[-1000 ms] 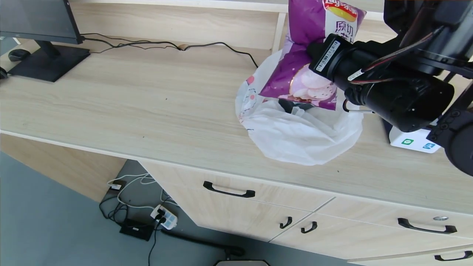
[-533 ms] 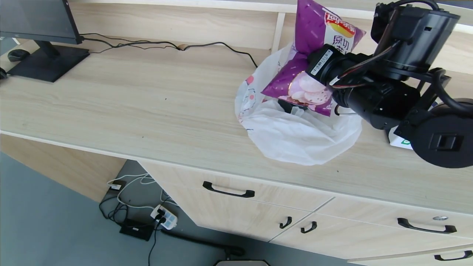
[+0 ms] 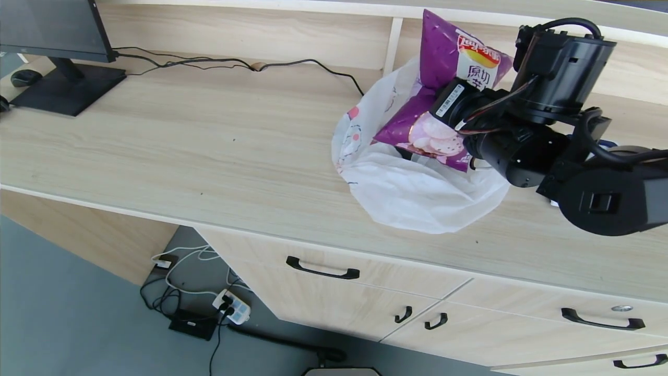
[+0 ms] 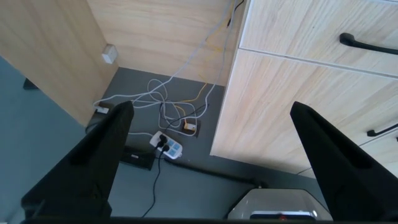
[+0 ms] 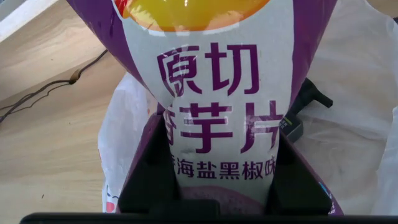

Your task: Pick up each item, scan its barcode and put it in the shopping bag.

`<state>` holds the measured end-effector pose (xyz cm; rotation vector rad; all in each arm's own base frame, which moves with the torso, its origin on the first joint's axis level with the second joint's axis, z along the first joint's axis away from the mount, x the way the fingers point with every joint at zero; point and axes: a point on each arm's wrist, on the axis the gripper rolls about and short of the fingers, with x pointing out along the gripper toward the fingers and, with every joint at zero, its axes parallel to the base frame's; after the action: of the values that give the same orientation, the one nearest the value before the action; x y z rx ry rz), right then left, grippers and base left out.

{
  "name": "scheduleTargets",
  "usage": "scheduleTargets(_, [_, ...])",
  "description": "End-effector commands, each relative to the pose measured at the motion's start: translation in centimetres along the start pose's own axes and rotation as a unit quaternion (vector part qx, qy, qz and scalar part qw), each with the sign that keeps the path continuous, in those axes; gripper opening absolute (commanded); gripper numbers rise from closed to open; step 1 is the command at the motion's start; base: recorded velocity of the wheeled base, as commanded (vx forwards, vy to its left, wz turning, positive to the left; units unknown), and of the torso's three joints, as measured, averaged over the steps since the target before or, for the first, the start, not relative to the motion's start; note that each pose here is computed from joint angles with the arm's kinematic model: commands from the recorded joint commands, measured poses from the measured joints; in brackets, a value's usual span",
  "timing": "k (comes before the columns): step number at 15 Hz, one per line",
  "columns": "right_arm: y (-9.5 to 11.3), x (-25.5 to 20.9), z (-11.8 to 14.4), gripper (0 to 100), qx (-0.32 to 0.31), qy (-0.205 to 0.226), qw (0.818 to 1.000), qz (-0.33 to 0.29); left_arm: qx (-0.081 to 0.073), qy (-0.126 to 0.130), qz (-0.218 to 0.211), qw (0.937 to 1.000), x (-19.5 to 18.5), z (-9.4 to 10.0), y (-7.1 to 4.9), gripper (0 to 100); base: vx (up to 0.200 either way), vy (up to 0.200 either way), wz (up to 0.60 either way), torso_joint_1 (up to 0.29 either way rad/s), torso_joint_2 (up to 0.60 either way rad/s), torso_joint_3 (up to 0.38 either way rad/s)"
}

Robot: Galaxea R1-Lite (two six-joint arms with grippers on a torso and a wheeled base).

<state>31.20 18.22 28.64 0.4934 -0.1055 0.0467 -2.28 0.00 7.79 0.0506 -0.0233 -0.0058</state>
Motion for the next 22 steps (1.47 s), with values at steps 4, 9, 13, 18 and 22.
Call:
scheduleTargets(4, [-0.5, 0.0, -1.0, 0, -0.011, 0.014, 1.000, -0.007, 0.000, 0.001, 0.000, 1.0000, 0.0, 0.0, 0.0, 100, 0.000, 0.000, 0.00, 0.000, 0.00, 0.000])
scheduleTargets(9, [-0.6, 0.0, -1.3, 100, -0.012, 0.016, 1.000, -0.009, 0.000, -0.001, 0.000, 1.0000, 0.0, 0.0, 0.0, 100, 0.000, 0.000, 0.00, 0.000, 0.00, 0.000])
scheduleTargets(13, [-0.5, -0.2, -0.7, 100, -0.008, 0.004, 1.000, -0.005, 0.000, 0.000, 0.000, 1.0000, 0.0, 0.0, 0.0, 100, 0.000, 0.000, 0.00, 0.000, 0.00, 0.000])
scheduleTargets(18, [-0.2, -2.3, 1.4, 100, -0.001, -0.015, 1.000, -0.004, 0.001, 0.000, 0.000, 1.0000, 0.0, 0.0, 0.0, 100, 0.000, 0.000, 0.00, 0.000, 0.00, 0.000])
scheduleTargets(22, [0.4, -6.3, 2.6, 100, -0.020, -0.005, 0.999, 0.030, 0.001, 0.000, 0.000, 1.0000, 0.0, 0.0, 0.0, 100, 0.000, 0.000, 0.00, 0.000, 0.00, 0.000])
